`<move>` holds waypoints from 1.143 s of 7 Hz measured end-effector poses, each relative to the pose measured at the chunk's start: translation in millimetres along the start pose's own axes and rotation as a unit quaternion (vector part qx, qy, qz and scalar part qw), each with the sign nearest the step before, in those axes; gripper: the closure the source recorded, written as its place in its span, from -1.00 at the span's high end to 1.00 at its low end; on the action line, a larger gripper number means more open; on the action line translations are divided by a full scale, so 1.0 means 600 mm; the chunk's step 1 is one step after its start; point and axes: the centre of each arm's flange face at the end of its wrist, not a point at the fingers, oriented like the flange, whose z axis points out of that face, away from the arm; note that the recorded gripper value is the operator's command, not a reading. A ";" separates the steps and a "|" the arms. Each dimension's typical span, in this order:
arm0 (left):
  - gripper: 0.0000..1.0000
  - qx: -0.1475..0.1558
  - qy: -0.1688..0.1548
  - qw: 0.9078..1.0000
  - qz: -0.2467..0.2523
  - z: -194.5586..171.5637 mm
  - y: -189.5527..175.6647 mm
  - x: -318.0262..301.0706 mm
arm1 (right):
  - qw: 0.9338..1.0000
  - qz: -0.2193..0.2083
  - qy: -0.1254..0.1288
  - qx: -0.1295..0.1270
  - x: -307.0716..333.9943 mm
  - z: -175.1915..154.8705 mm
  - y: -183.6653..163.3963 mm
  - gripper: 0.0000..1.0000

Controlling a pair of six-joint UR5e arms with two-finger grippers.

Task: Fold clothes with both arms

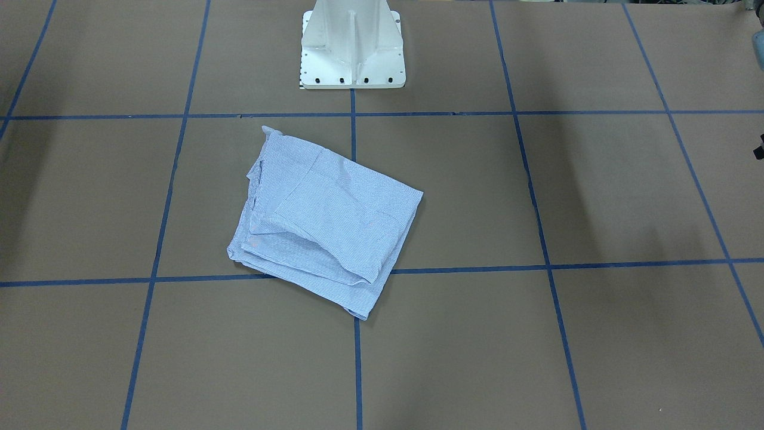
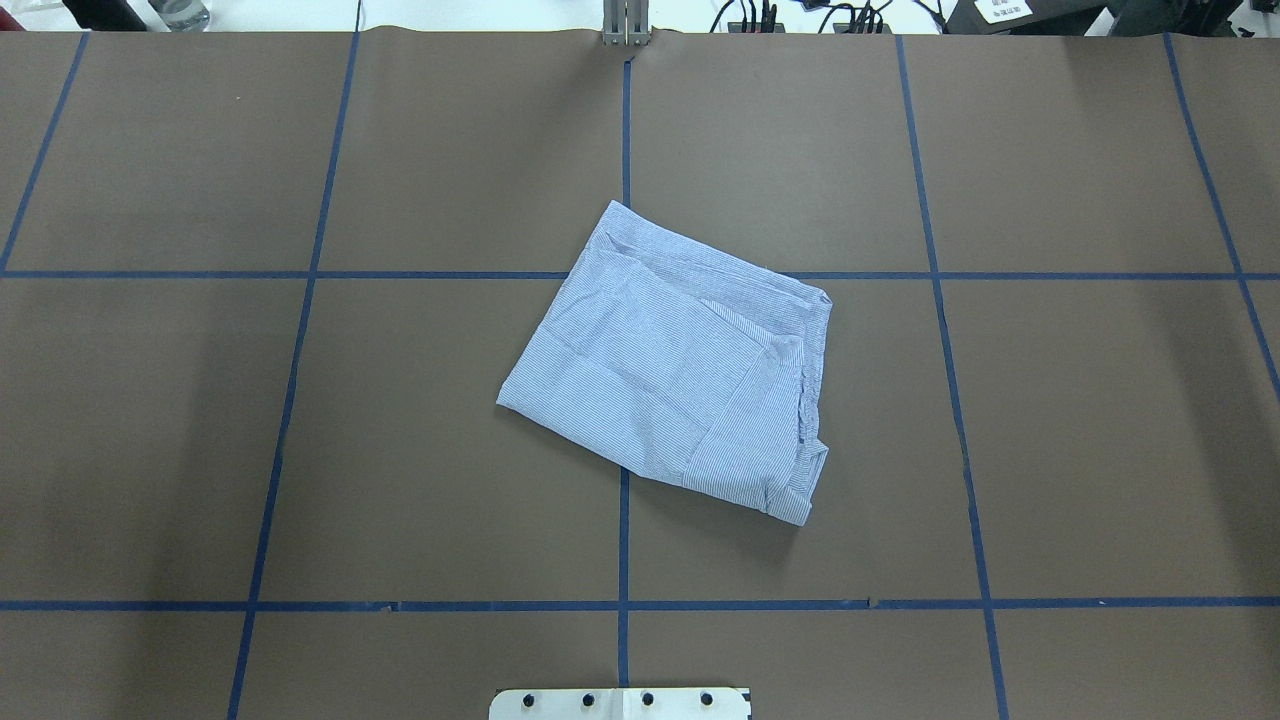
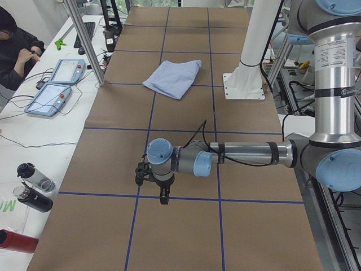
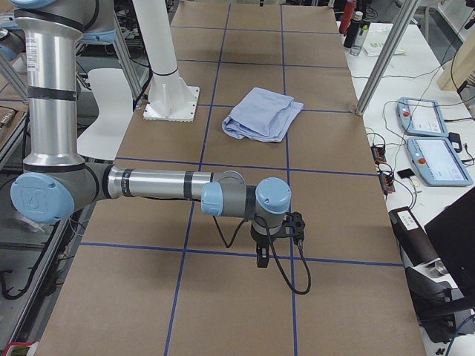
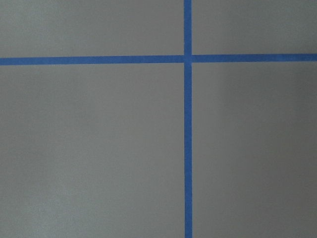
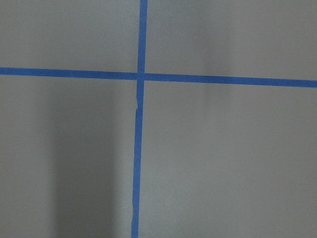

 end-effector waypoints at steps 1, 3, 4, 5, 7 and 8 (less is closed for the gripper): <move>0.98 0.000 0.000 1.000 0.001 0.000 0.000 0.000 | 1.000 0.000 0.000 0.000 0.000 0.000 -0.001 1.00; 0.98 0.001 0.000 1.000 0.002 -0.001 -0.001 0.001 | 1.000 0.000 0.000 -0.001 0.001 0.002 0.000 1.00; 0.98 0.002 -0.001 1.000 0.004 -0.003 -0.002 0.003 | 1.000 0.000 0.000 -0.002 0.002 0.003 0.001 1.00; 0.98 0.004 -0.003 1.000 0.006 -0.007 -0.004 0.005 | 1.000 0.000 0.000 -0.002 0.003 0.003 0.001 1.00; 0.98 0.007 -0.004 1.000 0.008 -0.013 -0.007 0.009 | 1.000 -0.001 0.000 -0.002 0.002 0.003 0.001 1.00; 0.98 0.008 -0.004 1.000 0.009 -0.016 -0.008 0.010 | 1.000 -0.001 0.000 -0.002 0.001 0.003 0.000 1.00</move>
